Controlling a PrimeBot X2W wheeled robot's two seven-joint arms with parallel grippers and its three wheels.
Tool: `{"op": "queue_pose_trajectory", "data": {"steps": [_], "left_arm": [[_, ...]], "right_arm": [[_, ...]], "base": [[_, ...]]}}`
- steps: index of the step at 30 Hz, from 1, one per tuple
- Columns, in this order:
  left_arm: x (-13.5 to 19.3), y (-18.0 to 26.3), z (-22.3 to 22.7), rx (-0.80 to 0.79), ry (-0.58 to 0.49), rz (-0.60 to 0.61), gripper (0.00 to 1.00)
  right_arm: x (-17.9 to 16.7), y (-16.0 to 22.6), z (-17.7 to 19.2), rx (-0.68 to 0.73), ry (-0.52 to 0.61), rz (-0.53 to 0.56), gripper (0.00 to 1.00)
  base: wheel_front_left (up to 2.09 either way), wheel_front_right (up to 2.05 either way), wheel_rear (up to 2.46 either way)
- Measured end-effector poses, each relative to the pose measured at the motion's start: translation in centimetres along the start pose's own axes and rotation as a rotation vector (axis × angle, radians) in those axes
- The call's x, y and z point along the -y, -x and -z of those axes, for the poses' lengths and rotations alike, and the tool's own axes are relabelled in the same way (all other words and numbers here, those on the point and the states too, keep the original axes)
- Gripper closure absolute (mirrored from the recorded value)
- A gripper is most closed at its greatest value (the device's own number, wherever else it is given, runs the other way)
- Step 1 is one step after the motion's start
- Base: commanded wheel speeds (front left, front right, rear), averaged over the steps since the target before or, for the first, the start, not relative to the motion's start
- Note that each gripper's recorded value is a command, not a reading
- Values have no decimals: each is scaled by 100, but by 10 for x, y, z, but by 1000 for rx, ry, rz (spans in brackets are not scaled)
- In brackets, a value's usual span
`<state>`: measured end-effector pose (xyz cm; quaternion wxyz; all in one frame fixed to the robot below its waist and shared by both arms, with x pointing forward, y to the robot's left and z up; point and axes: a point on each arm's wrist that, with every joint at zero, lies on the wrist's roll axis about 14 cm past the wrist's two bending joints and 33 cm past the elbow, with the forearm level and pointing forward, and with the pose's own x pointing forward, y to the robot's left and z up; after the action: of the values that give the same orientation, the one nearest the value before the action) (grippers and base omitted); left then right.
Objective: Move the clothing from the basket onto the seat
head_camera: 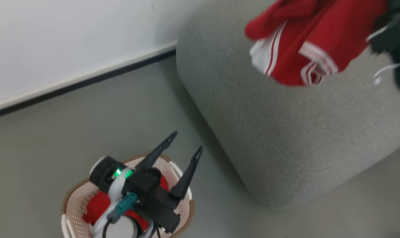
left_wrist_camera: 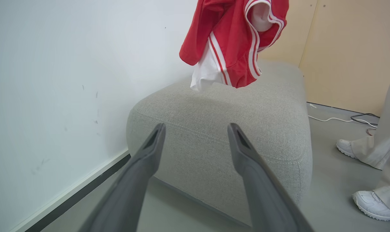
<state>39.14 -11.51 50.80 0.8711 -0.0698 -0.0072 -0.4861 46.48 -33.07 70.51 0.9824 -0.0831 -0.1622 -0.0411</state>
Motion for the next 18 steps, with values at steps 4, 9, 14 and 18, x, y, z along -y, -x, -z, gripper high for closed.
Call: {"op": "queue_pose_trajectory", "data": {"steps": [4, 9, 14, 18], "left_arm": [[-17, -8, -5, 28, 3, -17, 0], [-41, -9, 7, 7, 8, -47, 0], [-61, -8, 22, -19, 9, -68, 0], [-73, -8, 35, -40, 16, -85, 0]], "right_arm": [[32, -24, 0, 0, -28, 91, 100], [49, -52, 10, -21, -12, 138, 100], [49, -79, 28, -46, 18, 137, 100], [46, -91, 61, -106, 33, 144, 100]], "base": [[0, 0, 0], [0, 0, 0], [0, 0, 0], [0, 0, 0]]}}
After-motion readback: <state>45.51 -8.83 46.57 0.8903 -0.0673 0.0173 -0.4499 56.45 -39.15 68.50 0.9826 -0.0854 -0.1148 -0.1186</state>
